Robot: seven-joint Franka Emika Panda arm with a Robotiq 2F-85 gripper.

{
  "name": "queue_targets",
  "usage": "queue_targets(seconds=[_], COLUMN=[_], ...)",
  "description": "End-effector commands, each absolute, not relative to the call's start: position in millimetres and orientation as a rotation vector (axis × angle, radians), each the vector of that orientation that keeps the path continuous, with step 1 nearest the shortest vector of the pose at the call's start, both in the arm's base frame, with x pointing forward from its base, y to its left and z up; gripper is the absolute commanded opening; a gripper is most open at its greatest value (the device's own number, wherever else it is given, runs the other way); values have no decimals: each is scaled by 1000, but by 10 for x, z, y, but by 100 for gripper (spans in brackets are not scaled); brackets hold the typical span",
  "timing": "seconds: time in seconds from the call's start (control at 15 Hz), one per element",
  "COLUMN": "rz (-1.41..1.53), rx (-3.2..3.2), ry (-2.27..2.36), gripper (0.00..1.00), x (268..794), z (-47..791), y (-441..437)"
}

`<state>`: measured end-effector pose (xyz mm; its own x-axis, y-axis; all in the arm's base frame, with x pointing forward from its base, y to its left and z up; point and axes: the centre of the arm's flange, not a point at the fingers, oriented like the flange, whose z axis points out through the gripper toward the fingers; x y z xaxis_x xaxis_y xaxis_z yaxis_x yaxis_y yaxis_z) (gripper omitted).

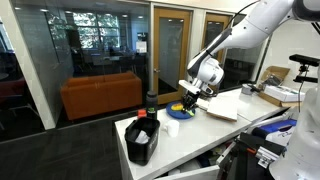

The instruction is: Remove the pen from the cup and put it on the table

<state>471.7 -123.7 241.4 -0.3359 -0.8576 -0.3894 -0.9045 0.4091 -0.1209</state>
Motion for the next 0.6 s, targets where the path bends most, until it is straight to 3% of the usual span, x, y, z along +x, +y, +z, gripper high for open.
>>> queue_targets(seconds=[0.0, 0.53], rz=[134, 128], rx=[-1613, -2022], ry=[2251, 1931], gripper=[3, 3], x=[4697, 4812], z=[2394, 2364], y=[-1298, -1407])
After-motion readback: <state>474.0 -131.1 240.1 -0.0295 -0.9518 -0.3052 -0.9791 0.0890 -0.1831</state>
